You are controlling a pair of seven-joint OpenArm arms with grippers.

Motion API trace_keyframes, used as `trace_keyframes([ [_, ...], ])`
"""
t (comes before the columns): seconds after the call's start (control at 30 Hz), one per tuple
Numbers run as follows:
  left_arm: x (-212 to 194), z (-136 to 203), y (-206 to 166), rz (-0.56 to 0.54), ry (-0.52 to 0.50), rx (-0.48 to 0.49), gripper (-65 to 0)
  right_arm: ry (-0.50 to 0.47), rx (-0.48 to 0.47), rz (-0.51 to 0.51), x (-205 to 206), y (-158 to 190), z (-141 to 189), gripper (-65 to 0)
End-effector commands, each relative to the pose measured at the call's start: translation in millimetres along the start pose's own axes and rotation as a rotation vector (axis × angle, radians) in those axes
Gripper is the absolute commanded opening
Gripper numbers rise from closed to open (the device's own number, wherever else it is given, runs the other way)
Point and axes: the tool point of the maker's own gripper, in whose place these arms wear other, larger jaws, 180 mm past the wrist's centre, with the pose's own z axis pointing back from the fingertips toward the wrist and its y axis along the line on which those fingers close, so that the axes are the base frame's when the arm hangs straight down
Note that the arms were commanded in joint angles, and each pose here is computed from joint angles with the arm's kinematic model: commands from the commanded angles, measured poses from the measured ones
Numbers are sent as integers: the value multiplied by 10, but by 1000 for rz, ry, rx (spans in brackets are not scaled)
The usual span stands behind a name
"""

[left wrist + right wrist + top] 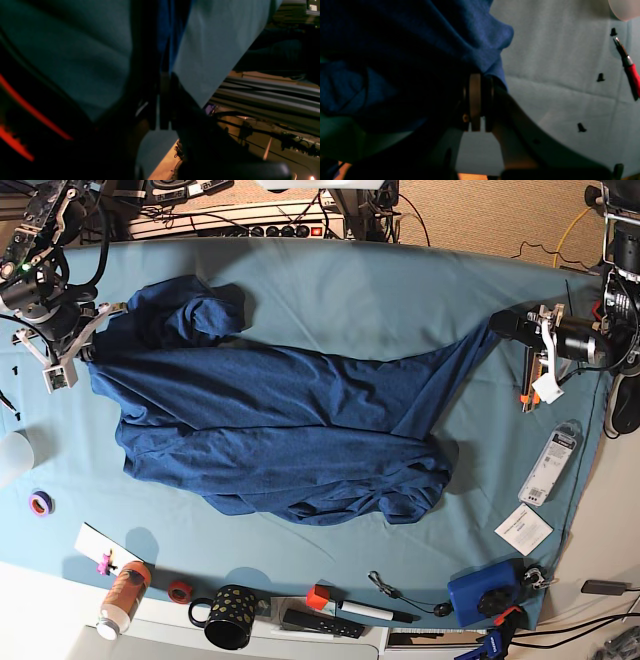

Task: Layout the t-shirt on the table in an organized manner, then fold the t-shirt properly
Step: 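Grasp the shirt hem with the left gripper and drag it outward, then release the hem and move the left gripper back over the shirt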

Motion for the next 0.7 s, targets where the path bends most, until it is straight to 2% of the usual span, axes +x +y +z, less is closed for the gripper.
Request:
trace_keyframes([
  [0.0,109,127,25,-24,-18,24,-650,-33,-30,28,115,-104,68,-650],
  [0.2,263,301,76,-23,-98,51,-650,-6,-69,49,85,-201,86,-650],
  [0.23,292,341,87,-22,-115,57,-641,-5,-69,48,83,-200,85,-581],
  [0.3,349,421,109,-21,-149,68,-491,-25,-69,49,120,-199,86,-397],
  [0.33,374,459,119,-20,-164,74,-433,-41,-68,50,149,-197,87,-355],
  [0.4,413,518,133,-19,-189,82,-387,-71,-69,53,206,-202,93,-351],
  [0.67,463,597,150,-19,-221,93,-387,-211,-68,75,500,-217,158,-351],
])
